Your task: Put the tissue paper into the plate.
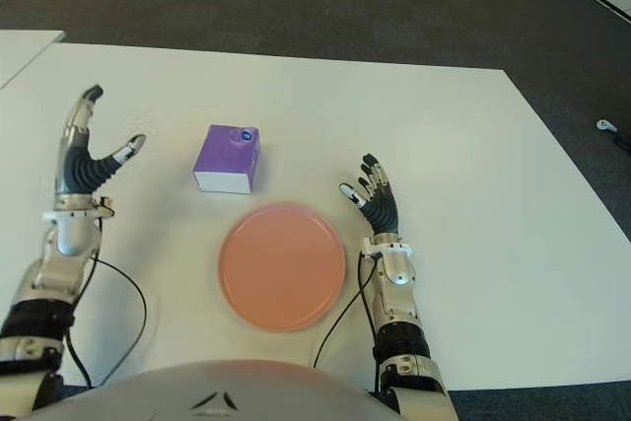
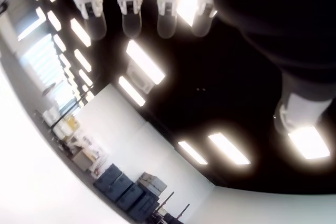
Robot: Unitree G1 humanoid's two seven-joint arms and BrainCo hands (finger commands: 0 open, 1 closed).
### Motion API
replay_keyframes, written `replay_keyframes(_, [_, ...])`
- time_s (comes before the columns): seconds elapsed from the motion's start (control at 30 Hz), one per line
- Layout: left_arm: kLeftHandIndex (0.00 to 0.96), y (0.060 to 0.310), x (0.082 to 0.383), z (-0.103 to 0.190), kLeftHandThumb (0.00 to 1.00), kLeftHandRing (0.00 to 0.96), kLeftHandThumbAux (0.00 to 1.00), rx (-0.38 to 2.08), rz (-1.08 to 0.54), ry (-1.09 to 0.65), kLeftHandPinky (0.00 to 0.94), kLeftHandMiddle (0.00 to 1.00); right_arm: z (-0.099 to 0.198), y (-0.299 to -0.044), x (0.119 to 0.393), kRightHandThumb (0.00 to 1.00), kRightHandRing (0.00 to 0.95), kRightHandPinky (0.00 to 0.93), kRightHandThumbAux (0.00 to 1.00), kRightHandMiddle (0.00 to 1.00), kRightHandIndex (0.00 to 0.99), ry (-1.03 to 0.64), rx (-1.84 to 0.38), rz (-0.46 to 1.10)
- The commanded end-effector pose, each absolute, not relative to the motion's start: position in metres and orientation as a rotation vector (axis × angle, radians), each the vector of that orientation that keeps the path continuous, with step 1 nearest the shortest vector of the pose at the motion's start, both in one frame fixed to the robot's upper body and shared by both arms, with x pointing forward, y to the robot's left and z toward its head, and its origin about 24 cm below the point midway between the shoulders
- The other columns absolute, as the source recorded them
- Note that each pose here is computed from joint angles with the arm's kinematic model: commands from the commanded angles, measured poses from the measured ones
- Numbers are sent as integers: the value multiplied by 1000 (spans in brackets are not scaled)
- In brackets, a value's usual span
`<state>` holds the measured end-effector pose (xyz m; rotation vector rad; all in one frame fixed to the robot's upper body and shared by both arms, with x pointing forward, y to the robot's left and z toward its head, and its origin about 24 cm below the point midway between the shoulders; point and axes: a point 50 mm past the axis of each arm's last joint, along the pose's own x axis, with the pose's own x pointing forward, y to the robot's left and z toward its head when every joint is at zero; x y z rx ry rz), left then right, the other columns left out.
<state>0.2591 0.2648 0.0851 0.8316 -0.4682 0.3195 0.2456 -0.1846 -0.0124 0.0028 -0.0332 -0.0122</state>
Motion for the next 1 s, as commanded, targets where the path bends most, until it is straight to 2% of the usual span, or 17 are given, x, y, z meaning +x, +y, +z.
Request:
replay_keyframes(0.03, [0,262,268,95,62,0,457,923,269,-489,0,0,-66,-183,207,0,0,0,658,0,0,258,50,-45])
replay_keyframes(0.17, [0,259,275,109,79,0,444,1014,171,-497,0,0,-65,-183,207,0,0,0,655,0,0,258,52,-48])
replay_keyframes(0.33, [0,258,279,111,87,0,423,1090,81,-466,0,0,-65,-182,208,0,0,0,652,0,0,258,52,-49])
replay_keyframes(0.43, [0,251,286,109,110,0,389,1167,-8,-447,0,0,-66,-181,207,0,0,0,653,0,0,260,51,-51])
replay_keyframes(0.63, [0,231,302,111,84,0,386,1307,-180,-435,0,0,-67,-180,207,0,0,0,659,0,0,261,52,-54])
replay_keyframes(1.0, [0,212,315,91,62,0,368,1428,-368,-401,0,0,-67,-179,207,0,0,0,656,0,0,266,53,-56])
